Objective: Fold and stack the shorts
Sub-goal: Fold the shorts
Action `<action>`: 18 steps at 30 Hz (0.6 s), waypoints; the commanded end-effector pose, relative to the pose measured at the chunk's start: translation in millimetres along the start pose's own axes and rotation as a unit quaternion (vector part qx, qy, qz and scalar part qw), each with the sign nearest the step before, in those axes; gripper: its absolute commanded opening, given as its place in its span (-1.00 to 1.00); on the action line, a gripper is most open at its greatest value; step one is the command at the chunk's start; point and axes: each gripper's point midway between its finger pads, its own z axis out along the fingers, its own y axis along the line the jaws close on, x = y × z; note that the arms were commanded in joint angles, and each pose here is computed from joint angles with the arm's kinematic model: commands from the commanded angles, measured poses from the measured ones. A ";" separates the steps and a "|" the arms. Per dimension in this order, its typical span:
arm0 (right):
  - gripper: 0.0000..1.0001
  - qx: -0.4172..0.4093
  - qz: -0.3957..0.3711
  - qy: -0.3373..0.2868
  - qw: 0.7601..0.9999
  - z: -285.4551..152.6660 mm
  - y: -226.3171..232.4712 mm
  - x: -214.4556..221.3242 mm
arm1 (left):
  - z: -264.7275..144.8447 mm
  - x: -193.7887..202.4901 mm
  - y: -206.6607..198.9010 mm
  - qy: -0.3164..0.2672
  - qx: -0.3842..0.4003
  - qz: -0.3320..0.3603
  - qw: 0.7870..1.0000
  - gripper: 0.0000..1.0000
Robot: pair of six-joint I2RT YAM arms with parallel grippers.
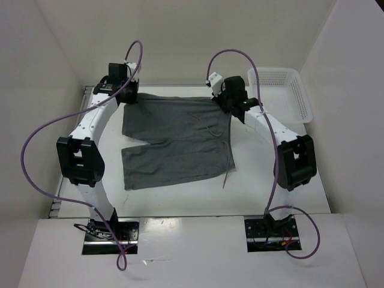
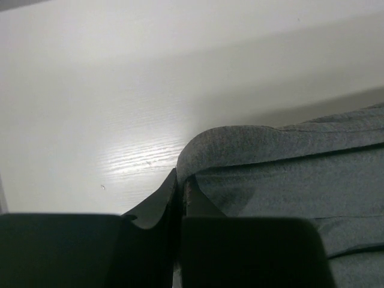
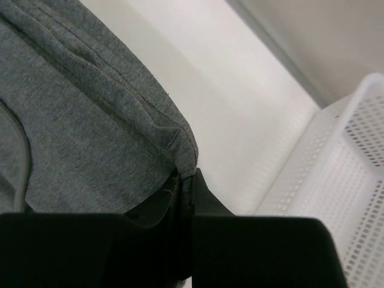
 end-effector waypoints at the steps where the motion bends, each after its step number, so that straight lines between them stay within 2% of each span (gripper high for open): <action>1: -1.00 0.037 -0.014 0.002 0.999 -36.1 -23.5 -3.0 | -13.9 -19.6 32.3 -0.038 -0.061 -0.007 0.997 -1.00; 5: -1.00 0.026 -0.030 0.000 0.999 -51.5 -20.2 -1.4 | -33.0 -17.6 37.8 -0.037 -0.066 -0.011 0.997 -1.00; 8: -1.00 -0.037 -0.069 0.008 0.997 -62.1 17.3 10.1 | -41.8 25.5 22.8 0.009 -0.049 -0.004 0.999 -1.00; 9: -1.00 -0.066 -0.081 0.030 0.994 -63.9 37.1 29.8 | -34.7 69.0 4.3 0.059 -0.023 0.005 0.998 -1.00; 13: -1.00 -0.153 -0.154 0.046 0.975 -82.4 102.6 55.2 | -56.7 144.6 -18.4 0.125 -0.004 0.026 0.992 -0.98; 16: -1.00 -0.176 -0.177 0.047 0.967 -94.6 122.6 71.0 | -74.4 165.0 -20.4 0.140 0.002 0.026 0.990 -0.98; 17: -1.00 -0.192 -0.197 0.054 0.960 -97.5 136.2 84.4 | -76.8 182.5 -22.5 0.159 0.008 0.026 0.987 -0.94; 18: -1.00 -0.197 -0.207 0.052 0.957 -102.2 141.4 87.7 | -82.1 187.6 -25.4 0.162 0.011 0.029 0.986 -0.79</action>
